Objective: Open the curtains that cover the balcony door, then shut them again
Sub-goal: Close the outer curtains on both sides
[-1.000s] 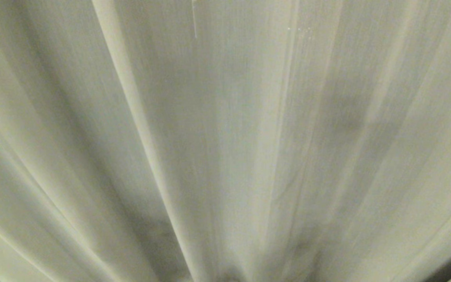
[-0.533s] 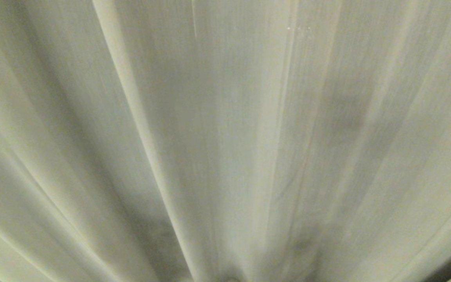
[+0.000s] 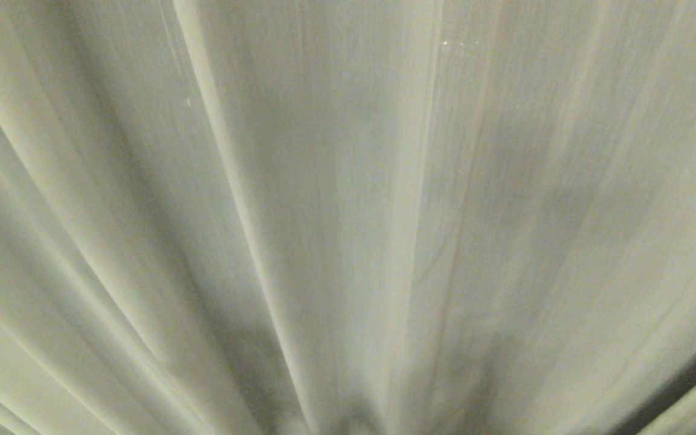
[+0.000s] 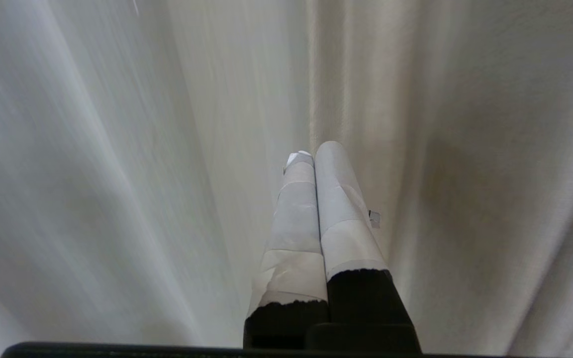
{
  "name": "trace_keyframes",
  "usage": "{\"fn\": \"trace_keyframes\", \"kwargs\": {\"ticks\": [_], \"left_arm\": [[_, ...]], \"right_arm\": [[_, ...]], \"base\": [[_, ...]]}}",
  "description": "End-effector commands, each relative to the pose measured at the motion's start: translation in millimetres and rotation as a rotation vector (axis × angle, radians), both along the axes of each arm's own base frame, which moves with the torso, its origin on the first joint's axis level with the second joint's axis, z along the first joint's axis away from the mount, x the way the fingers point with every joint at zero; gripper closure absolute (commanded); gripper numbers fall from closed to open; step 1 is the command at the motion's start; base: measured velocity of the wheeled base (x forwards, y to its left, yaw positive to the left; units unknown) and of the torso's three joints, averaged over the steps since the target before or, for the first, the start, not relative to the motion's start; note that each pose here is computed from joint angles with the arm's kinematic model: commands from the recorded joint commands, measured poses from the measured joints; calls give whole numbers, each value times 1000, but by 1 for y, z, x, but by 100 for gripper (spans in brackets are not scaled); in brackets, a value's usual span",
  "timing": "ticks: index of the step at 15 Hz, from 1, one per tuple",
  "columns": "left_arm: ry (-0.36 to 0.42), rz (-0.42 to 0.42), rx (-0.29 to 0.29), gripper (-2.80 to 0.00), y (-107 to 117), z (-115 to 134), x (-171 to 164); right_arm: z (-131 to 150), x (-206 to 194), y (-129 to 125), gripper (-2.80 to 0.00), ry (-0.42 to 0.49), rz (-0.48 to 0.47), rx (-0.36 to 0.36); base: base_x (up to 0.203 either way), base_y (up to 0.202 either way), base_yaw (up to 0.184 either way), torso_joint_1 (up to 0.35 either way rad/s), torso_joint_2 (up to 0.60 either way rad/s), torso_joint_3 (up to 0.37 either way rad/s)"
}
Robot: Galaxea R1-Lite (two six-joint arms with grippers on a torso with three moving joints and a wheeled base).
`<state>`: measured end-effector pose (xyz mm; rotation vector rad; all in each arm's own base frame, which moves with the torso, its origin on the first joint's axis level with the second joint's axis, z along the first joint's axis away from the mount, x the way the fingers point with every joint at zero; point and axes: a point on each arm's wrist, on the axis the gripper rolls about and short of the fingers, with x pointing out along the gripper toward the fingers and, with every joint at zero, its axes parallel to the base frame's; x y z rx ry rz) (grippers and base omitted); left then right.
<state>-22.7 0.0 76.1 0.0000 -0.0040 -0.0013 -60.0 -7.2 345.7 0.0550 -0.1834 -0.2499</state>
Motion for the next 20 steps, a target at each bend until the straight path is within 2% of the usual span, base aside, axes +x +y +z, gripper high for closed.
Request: {"fn": "trace_keyframes", "kwargs": {"ticks": [1,4,6,8,9,13,20], "left_arm": [[-2,0,0,-280,0,0,0],[-2,0,0,-280,0,0,0],[-2,1,0,-280,0,0,0],[-1,0,0,-280,0,0,0],[-2,0,0,-280,0,0,0],[-1,0,0,-280,0,0,0],[-2,0,0,-280,0,0,0]], "right_arm": [[5,4,0,0,3,-1,1],[23,9,0,0,-1,-11,2],[27,18,-1,0,62,-75,10],[34,24,-1,0,72,-93,13],[34,26,-1,-280,78,-101,13],[33,33,0,-280,98,-119,39],[45,54,1,-280,110,-431,57]], "base": [[0,0,0,0,0,0],[0,0,0,0,0,0],[0,0,0,0,0,0],[0,0,0,0,0,0],[0,0,0,0,0,0],[0,0,0,0,0,0],[0,0,0,0,0,0]]}}
